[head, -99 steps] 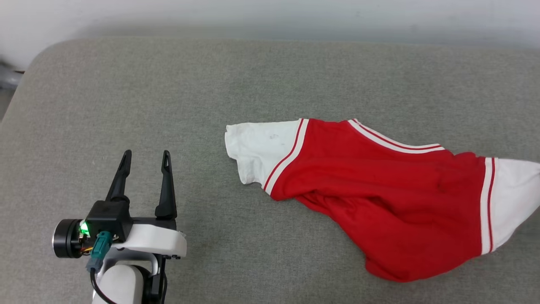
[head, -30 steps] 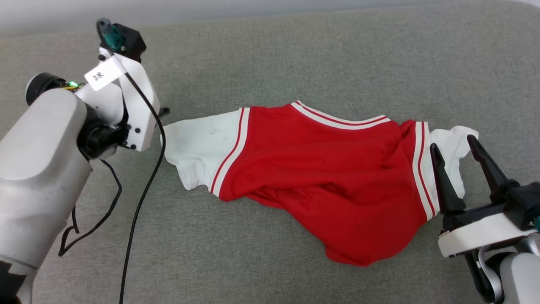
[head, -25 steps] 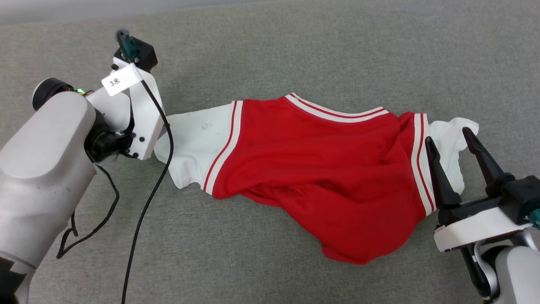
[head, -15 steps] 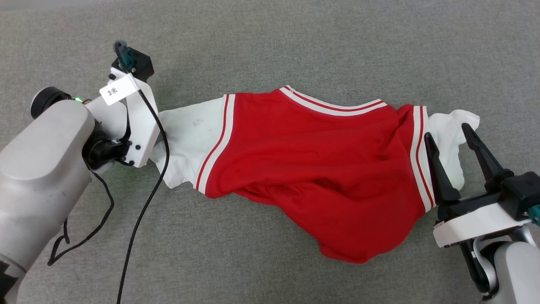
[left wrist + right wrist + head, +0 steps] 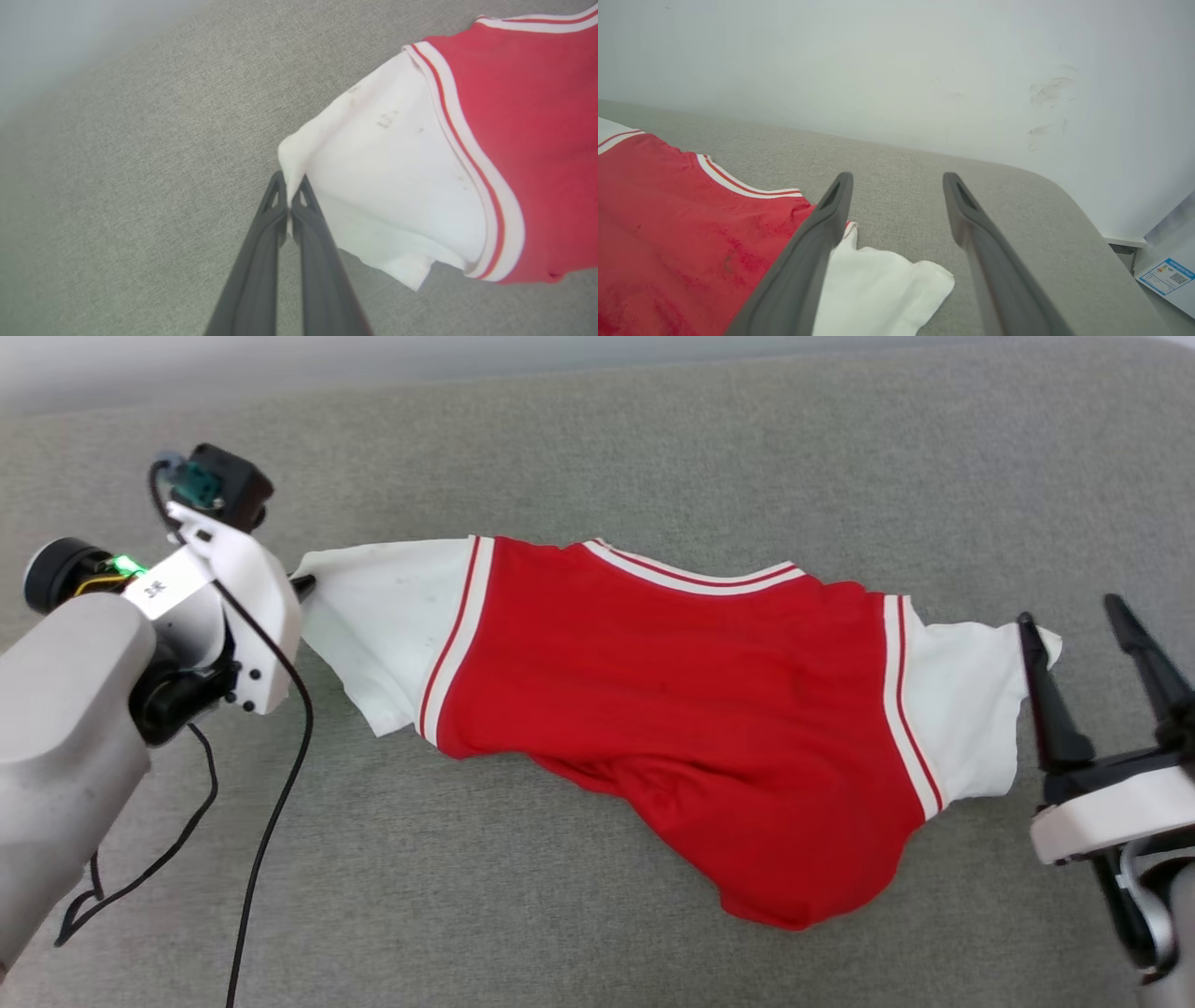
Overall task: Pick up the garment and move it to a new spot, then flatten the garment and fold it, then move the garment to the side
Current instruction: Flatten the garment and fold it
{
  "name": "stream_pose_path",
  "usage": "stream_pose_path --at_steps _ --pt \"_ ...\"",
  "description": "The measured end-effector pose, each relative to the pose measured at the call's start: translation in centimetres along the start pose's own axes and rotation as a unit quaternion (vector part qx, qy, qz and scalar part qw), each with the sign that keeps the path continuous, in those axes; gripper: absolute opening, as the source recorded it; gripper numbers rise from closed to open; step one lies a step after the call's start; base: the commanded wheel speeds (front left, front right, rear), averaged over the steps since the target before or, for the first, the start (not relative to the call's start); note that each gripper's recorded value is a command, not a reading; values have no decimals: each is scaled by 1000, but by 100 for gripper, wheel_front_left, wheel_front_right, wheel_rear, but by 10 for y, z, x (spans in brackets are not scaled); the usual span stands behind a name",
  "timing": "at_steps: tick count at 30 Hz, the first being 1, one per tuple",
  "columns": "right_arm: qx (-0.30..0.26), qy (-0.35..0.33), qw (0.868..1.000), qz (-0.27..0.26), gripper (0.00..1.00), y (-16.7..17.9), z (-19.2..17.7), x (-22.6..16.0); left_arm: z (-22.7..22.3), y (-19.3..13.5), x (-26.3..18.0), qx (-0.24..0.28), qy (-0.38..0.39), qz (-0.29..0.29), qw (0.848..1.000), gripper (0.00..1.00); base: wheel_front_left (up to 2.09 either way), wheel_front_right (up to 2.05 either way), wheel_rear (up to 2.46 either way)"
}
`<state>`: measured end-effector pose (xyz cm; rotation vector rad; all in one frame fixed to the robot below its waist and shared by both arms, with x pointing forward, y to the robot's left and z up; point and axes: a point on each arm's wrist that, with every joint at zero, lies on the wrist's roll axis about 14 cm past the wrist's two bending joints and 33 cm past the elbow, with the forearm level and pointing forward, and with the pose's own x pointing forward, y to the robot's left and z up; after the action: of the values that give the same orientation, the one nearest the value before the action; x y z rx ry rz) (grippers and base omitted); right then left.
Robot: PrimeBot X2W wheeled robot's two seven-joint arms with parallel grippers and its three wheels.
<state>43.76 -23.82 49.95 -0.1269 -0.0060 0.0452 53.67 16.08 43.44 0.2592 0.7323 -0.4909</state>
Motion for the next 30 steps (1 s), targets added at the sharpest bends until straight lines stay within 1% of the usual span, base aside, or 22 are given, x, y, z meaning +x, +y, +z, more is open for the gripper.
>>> stream_pose_path --at_steps 5,10,13,16,19,20,23,27,30 --pt "-38 -3 999 3 100 -16 17 6 0 25 -30 -15 -37 36 999 0 0 0 0" --pt "-78 17 996 26 100 -25 30 24 -1 40 -54 -23 -62 63 996 0 0 0 0" --pt "-83 67 993 47 100 -24 25 34 -4 43 -62 -23 -70 71 995 0 0 0 0" --pt "-90 139 983 73 100 -20 11 41 -4 41 -64 -20 -77 71 994 0 0 0 0" --pt "-80 217 967 101 100 -12 -5 46 -3 38 -64 -17 -83 69 994 0 0 0 0" --pt "-76 248 959 111 100 -8 -14 46 -4 38 -64 -17 -83 69 994 0 0 0 0" --pt "-67 342 928 132 100 -1 -40 40 -4 36 -62 -13 -87 67 994 0 0 0 0" --pt "-61 416 895 145 100 6 -60 41 -2 36 -59 -8 -92 67 993 0 0 0 0" --pt "-62 455 876 147 100 9 -76 43 -1 36 -56 -7 -95 64 993 0 0 0 0"
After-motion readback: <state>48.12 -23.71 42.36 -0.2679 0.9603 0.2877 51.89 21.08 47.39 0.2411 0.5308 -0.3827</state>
